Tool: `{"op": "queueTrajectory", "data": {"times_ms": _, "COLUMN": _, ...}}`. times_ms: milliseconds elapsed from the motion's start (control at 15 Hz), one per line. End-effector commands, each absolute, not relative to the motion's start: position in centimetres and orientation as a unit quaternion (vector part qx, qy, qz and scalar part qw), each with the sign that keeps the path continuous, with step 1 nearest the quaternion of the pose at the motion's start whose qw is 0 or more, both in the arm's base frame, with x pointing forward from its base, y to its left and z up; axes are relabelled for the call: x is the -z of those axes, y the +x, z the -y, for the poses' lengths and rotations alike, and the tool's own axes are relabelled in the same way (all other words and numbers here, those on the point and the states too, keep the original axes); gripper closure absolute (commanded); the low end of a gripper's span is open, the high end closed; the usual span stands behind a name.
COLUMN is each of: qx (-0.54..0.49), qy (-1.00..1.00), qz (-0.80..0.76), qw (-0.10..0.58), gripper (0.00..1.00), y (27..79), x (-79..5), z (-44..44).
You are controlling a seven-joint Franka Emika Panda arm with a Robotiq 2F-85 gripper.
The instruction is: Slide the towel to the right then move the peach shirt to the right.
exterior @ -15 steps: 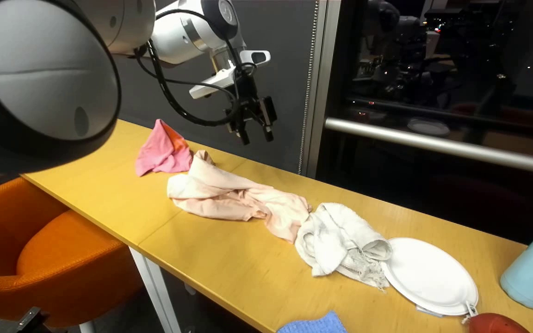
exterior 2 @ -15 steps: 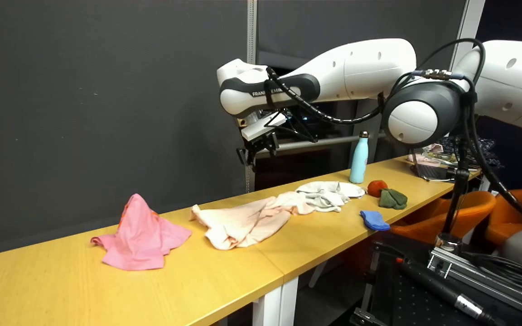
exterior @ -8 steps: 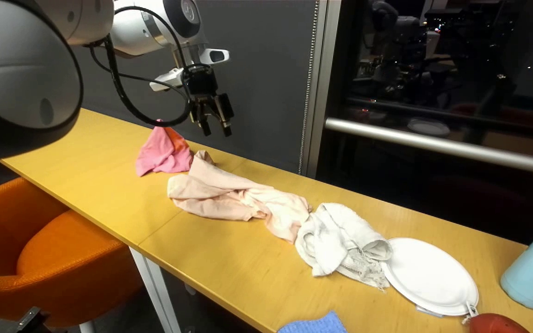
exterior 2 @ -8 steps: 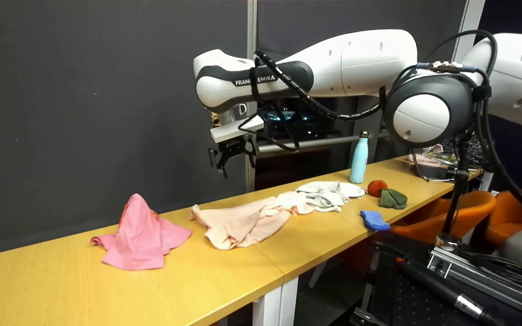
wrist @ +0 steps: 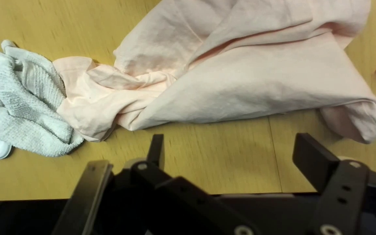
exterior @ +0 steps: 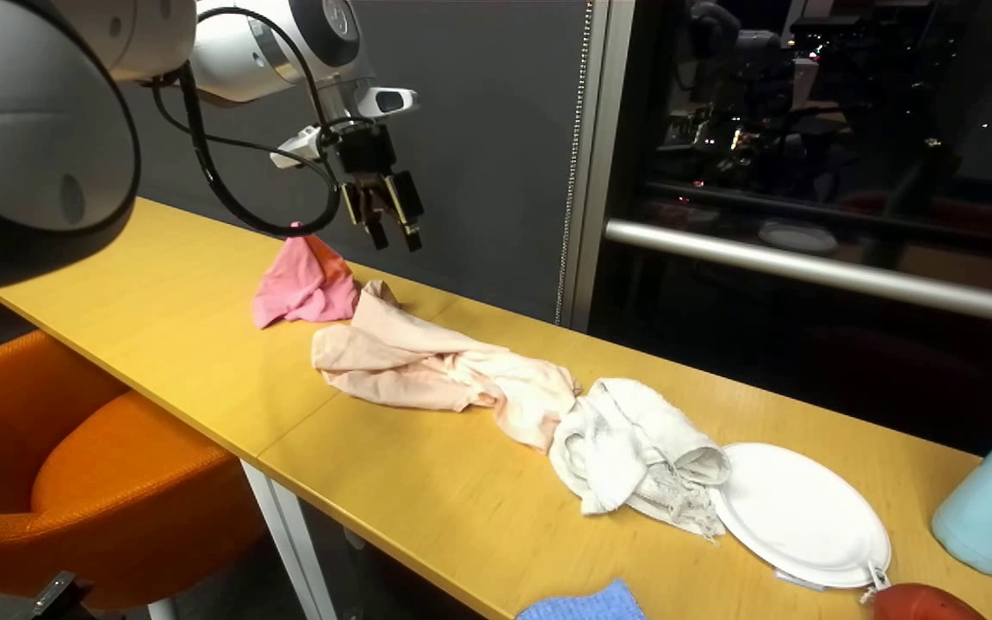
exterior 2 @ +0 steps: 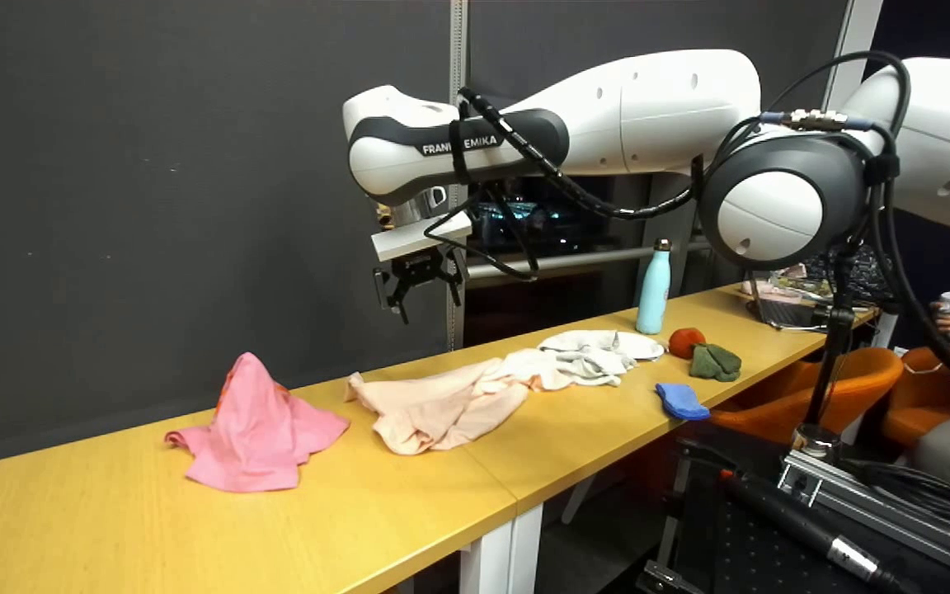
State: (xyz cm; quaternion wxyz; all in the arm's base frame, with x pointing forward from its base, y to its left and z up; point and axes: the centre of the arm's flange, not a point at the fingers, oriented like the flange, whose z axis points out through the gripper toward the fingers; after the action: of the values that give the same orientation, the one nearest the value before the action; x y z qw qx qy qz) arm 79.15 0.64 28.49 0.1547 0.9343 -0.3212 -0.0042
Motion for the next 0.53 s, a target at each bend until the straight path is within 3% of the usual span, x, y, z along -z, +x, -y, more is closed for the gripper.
{"op": "queueTrajectory", "data": {"times_ms": 0, "qx": -0.036, "qy": 0.924, "qz": 0.337, "qw": 0.176, "gripper": 0.0, "y": 77.4, "x": -30.4, "z": -2.1}}
{"op": "queueTrajectory", "data": {"times_ms": 200, "qx": -0.074, "qy": 0.908, "qz": 0.353, "qw": 0.212, "gripper": 0.0, "y": 73.0, "x": -32.8, "z": -4.9}}
{"op": "queueTrajectory", "data": {"times_ms": 467, "qx": -0.123, "qy": 0.891, "qz": 0.375, "qw": 0.224, "gripper": 0.0, "y": 72.2, "x": -35.4, "z": -9.0}}
